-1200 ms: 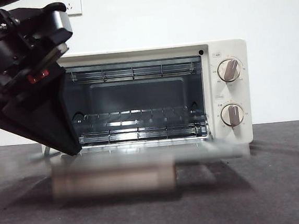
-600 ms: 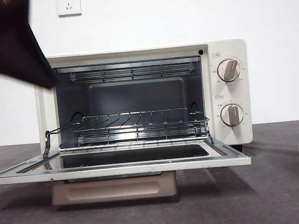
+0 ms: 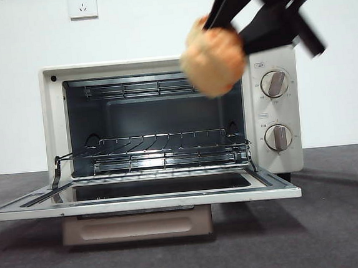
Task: The left arm flap open the oven, the right arm pick bread and place it into oven, the left arm flap close the oven
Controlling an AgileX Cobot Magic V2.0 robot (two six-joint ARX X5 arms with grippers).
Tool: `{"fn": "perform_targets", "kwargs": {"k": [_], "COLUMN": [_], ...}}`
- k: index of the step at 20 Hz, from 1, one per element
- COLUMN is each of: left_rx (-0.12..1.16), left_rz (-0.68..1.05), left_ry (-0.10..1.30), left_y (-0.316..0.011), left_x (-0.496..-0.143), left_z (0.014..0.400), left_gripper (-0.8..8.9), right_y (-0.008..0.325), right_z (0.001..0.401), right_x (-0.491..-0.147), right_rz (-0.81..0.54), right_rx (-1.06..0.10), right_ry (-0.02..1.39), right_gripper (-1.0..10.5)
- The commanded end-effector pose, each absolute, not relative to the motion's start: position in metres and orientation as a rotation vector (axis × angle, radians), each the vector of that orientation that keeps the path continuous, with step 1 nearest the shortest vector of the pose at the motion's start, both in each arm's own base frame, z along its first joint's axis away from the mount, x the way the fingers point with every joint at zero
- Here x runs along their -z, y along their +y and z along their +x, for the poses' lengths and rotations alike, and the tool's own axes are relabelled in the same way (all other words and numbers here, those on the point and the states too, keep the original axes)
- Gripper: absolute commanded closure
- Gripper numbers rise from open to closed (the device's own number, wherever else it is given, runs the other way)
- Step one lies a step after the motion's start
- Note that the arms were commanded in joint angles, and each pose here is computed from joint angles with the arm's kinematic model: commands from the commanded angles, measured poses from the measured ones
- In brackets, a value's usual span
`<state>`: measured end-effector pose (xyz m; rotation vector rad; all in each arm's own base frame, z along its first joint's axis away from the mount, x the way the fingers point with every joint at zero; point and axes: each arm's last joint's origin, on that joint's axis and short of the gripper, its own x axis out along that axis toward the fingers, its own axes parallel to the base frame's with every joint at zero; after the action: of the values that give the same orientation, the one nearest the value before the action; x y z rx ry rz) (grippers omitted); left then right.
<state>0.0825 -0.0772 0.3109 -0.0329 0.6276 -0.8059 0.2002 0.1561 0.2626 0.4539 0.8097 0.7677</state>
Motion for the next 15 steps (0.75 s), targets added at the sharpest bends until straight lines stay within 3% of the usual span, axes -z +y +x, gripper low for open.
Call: {"fn": "perform_targets", "kwargs": {"k": [1,15], "left_rx": [0.81,0.798], "left_rz": [-0.074,-0.114], "left_ry": [0.6,0.615], "left_y": [-0.074,-0.071], "left_x": [-0.32,-0.32], "left_z": [0.078,0.074], "left_gripper": [7.97,7.97], "right_y": [0.169,0.199], "right_z": [0.214,0.265], "right_x": [-0.258,-0.226], "right_rz": [0.483,0.636], "right_rx": [-0.733,-0.524], "right_ry": [0.808,0.656], "right_gripper": [8.5,8.5]}}
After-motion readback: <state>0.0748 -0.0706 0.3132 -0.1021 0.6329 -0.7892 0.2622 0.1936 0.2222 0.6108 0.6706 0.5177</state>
